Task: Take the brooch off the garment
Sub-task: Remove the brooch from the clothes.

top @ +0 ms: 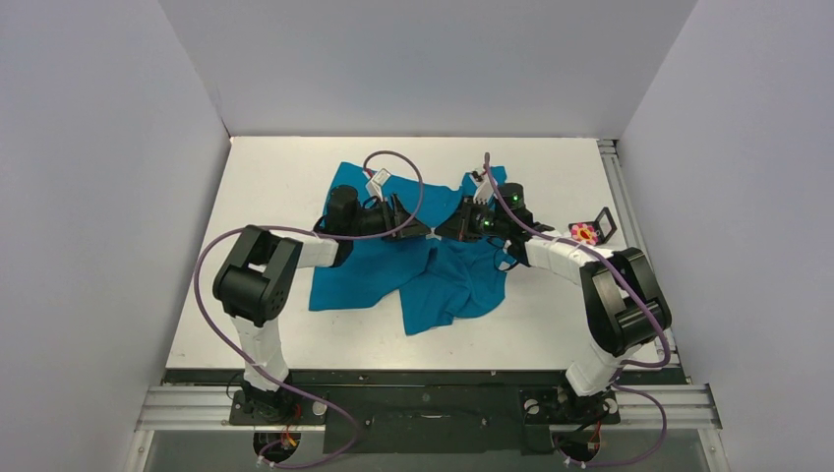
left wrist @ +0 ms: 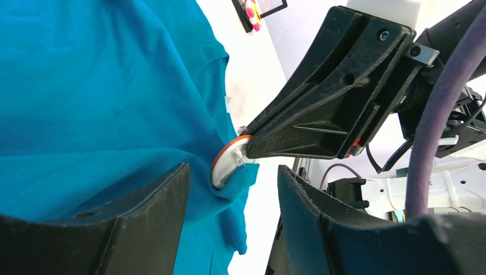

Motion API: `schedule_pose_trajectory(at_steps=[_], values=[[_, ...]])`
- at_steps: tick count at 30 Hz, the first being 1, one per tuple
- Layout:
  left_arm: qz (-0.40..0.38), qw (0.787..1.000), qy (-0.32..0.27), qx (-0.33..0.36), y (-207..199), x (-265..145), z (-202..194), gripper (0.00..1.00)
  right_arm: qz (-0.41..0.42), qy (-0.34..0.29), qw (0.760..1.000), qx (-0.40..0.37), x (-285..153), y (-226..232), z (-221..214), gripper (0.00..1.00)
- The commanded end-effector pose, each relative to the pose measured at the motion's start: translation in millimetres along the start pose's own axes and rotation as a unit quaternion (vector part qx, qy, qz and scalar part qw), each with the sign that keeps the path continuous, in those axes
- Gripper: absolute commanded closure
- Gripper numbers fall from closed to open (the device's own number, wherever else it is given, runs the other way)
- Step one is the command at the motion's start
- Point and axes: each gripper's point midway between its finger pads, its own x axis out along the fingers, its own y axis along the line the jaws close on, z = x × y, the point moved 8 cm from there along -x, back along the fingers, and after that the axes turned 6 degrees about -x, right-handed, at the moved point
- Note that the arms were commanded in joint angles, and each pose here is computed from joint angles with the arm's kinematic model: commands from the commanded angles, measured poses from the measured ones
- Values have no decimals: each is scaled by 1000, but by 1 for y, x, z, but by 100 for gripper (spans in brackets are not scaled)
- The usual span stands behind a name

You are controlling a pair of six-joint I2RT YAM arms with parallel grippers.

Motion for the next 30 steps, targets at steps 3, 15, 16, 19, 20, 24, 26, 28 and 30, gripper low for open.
schedule_pose_trajectory(at_steps=[3,15,16,19,20,24,26,28,30], values=[[-10,1000,2,26,-9,12,5,48,8,-44,999,-23,-8,13,16,100],[14,1000,14,23,-3,21,2,60,28,-62,998,-4,-8,19,20,100],[15,1000,13,23,-3,22,2,61,30,-62,998,-4,-8,19,20,100],[14,1000,13,21,-3,23,2,67,36,-64,997,-3,-8,21,20,100],[14,1000,12,19,-3,23,2,69,39,-64,997,-3,-8,22,20,100],[16,1000,11,11,-1,23,2,78,46,-67,997,-8,-9,25,20,100],[16,1000,12,9,-1,23,2,82,45,-69,997,-9,-9,25,20,100],[16,1000,12,10,-1,22,1,84,44,-69,997,-9,-9,24,19,100],[15,1000,14,9,-1,22,1,87,42,-70,997,-9,-10,23,20,100]])
